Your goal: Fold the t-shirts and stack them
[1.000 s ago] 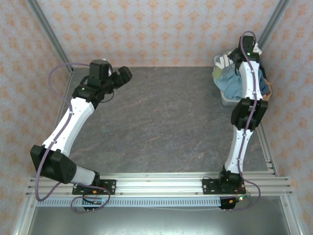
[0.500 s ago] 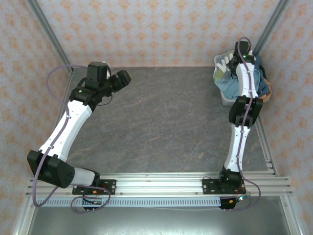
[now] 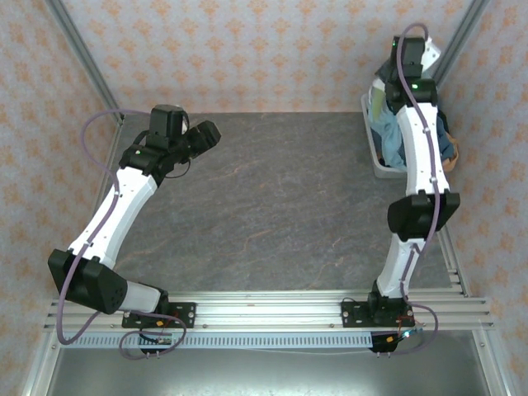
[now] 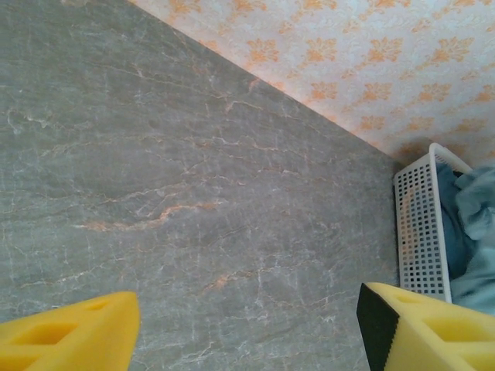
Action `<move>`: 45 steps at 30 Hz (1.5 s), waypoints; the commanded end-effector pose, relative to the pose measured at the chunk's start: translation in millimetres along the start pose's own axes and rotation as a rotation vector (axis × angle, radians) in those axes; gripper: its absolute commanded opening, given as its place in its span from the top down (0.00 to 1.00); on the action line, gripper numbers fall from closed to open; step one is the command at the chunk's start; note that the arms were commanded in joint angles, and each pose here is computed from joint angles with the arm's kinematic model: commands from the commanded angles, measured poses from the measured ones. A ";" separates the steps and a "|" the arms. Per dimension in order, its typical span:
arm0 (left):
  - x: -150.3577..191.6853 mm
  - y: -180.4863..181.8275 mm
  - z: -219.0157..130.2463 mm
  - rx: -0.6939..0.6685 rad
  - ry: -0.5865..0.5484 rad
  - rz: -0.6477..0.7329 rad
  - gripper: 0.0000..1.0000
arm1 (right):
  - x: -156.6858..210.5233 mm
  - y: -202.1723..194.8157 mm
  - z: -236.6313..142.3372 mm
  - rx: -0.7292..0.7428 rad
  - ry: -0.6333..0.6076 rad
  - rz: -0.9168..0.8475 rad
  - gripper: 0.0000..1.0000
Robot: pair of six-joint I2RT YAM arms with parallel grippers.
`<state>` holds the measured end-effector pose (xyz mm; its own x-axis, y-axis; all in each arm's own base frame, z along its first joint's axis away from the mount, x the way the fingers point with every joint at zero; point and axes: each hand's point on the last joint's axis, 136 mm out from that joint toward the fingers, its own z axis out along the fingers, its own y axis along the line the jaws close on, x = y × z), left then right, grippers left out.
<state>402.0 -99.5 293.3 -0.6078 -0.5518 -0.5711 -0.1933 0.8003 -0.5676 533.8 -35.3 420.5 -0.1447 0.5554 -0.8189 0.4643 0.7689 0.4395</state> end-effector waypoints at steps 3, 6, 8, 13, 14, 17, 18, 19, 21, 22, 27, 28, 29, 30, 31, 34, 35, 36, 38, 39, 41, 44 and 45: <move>2.1 17.5 -1.6 -0.095 -0.008 -0.008 0.25 | -39.5 74.5 -96.1 -0.190 -0.146 -0.067 1.00; -0.1 30.0 -7.9 -0.162 -0.027 -0.015 0.24 | 12.9 110.2 -122.3 -0.251 -0.042 -0.142 1.00; -1.2 38.1 -13.6 -0.209 -0.041 -0.017 0.22 | 69.6 127.4 -130.5 -0.266 0.069 -0.199 1.00; 3.2 58.7 -26.7 -0.309 -0.043 -0.013 0.19 | 268.0 169.7 -152.2 -0.447 0.459 -0.336 0.71; 6.1 63.2 -29.0 -0.328 -0.036 -0.009 0.19 | 308.7 178.2 -160.2 -0.508 0.565 -0.351 0.58; 17.5 73.9 -36.3 -0.358 -0.008 0.008 0.19 | 374.4 186.1 -177.8 -0.587 0.769 -0.390 0.43; 23.9 75.9 -36.3 -0.350 0.010 0.016 0.19 | 379.2 184.7 -178.8 -0.587 0.785 -0.390 0.40; 30.5 76.6 -34.8 -0.334 0.032 0.024 0.20 | 379.3 181.0 -176.9 -0.576 0.782 -0.391 0.37; 50.3 74.8 -28.3 -0.282 0.101 0.041 0.21 | 366.8 170.7 -169.8 -0.553 0.749 -0.379 0.33; 59.3 72.6 -24.9 -0.256 0.133 0.052 0.21 | 360.6 162.2 -163.1 -0.529 0.739 -0.368 0.33; 105.9 46.4 -8.5 -0.177 0.243 0.217 0.21 | 337.8 72.6 -107.6 -0.260 0.726 -0.290 0.34; 113.6 41.0 -3.8 -0.176 0.257 0.251 0.21 | 337.5 54.0 -97.4 -0.215 0.738 -0.268 0.34; 122.8 35.2 3.0 -0.178 0.275 0.284 0.21 | 338.8 32.6 -85.6 -0.159 0.754 -0.239 0.34; 133.5 29.4 11.3 -0.181 0.299 0.312 0.20 | 340.2 13.1 -75.3 -0.111 0.780 -0.204 0.35; 142.2 23.9 18.9 -0.182 0.319 0.336 0.19 | 341.4 0.4 -67.5 -0.087 0.795 -0.178 0.36; 171.9 7.1 46.6 -0.217 0.372 0.429 0.17 | 343.7 -28.7 -45.1 -0.023 0.799 -0.148 0.36; 179.1 2.7 56.0 -0.243 0.380 0.478 0.16 | 346.5 -34.4 -37.5 -0.008 0.804 -0.152 0.35; 186.9 -2.1 65.0 -0.272 0.387 0.538 0.15 | 350.4 -40.3 -30.8 0.017 0.817 -0.156 0.36; 193.4 -5.7 81.9 -0.354 0.380 0.615 0.14 | 360.8 -48.4 -19.7 0.055 0.845 -0.156 0.36; 195.5 -5.7 91.8 -0.390 0.379 0.642 0.14 | 367.5 -51.8 -14.0 0.069 0.862 -0.149 0.36; 197.4 1.1 111.4 -0.472 0.364 0.674 0.15 | 378.6 -56.9 -5.2 0.097 0.884 -0.145 0.36; 196.5 13.5 135.2 -0.564 0.341 0.711 0.16 | 393.4 -61.7 3.6 0.128 0.908 -0.139 0.36; 197.2 16.5 142.5 -0.583 0.340 0.721 0.17 | 398.8 -63.3 6.0 0.138 0.917 -0.136 0.36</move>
<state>374.7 -259.6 84.7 -0.9111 0.1092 -0.3974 0.0680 0.9909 0.1165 445.6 134.1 64.5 -0.8240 0.5135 -0.2395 0.4561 0.8519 0.2572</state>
